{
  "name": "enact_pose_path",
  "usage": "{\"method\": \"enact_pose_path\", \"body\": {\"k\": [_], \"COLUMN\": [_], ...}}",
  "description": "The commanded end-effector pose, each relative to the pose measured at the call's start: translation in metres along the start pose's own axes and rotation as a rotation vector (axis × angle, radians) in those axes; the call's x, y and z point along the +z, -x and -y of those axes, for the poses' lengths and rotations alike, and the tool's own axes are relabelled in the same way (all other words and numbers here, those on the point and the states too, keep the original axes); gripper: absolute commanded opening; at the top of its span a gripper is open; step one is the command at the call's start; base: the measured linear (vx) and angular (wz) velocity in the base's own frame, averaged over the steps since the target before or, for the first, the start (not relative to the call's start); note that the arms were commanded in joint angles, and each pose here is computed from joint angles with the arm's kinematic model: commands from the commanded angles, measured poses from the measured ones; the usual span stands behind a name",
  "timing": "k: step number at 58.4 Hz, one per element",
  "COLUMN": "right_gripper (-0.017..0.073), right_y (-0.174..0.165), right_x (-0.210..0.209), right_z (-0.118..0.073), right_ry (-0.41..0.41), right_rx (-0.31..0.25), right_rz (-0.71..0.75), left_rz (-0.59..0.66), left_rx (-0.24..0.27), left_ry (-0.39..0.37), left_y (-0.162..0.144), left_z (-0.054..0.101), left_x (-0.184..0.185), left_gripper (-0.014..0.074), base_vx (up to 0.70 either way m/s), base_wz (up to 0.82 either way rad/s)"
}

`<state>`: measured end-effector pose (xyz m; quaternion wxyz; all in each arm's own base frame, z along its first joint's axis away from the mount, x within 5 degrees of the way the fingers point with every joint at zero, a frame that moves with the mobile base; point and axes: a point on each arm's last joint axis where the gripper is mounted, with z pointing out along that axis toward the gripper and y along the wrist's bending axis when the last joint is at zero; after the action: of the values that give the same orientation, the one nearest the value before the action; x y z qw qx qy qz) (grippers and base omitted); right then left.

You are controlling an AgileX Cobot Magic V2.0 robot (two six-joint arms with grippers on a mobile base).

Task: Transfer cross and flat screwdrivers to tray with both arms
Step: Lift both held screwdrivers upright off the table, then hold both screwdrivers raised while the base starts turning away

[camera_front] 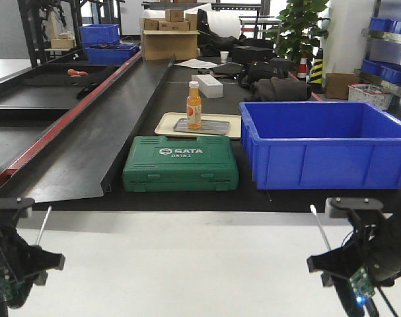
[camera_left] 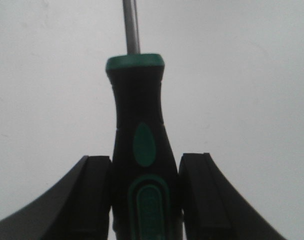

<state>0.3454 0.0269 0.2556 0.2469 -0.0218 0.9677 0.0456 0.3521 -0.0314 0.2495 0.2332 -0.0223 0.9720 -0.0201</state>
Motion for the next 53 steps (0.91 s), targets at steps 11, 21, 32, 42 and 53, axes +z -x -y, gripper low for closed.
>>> {"method": "enact_pose_path", "body": {"k": [11,21,32,42,53], "right_gripper": [-0.0008,-0.0008,-0.0008,-0.0008,-0.0008], "right_y": [0.011,-0.003,-0.031,-0.059,-0.083], "right_x": [-0.138,-0.192,-0.251,-0.291,-0.305], "right_z": [-0.010,-0.013,-0.016,-0.018,-0.018], "right_ry": [0.014,0.018,0.008,-0.001,-0.003], "right_rx": [-0.022,-0.032,-0.078,-0.107,-0.108], "right_rz": [0.501,0.672,0.848,0.974,1.050], "left_rz": [0.441,0.638,0.747,0.855,0.935], "left_rx": [0.014,0.044,0.096,0.110,0.102], "left_ry": [-0.068,-0.125,-0.165,-0.184,-0.201], "left_y": [0.009,-0.003,-0.023,-0.040,-0.070], "left_z": [0.004,0.012,0.017,0.014,0.007], "left_x": [-0.127,-0.184,-0.226,-0.257,-0.262], "left_gripper": [0.0001,0.0001,0.0001,0.0001,0.0001], "base_vx": [0.00,0.00,0.00,0.00,0.00], "base_wz": [0.00,0.00,0.00,0.00,0.00]}}
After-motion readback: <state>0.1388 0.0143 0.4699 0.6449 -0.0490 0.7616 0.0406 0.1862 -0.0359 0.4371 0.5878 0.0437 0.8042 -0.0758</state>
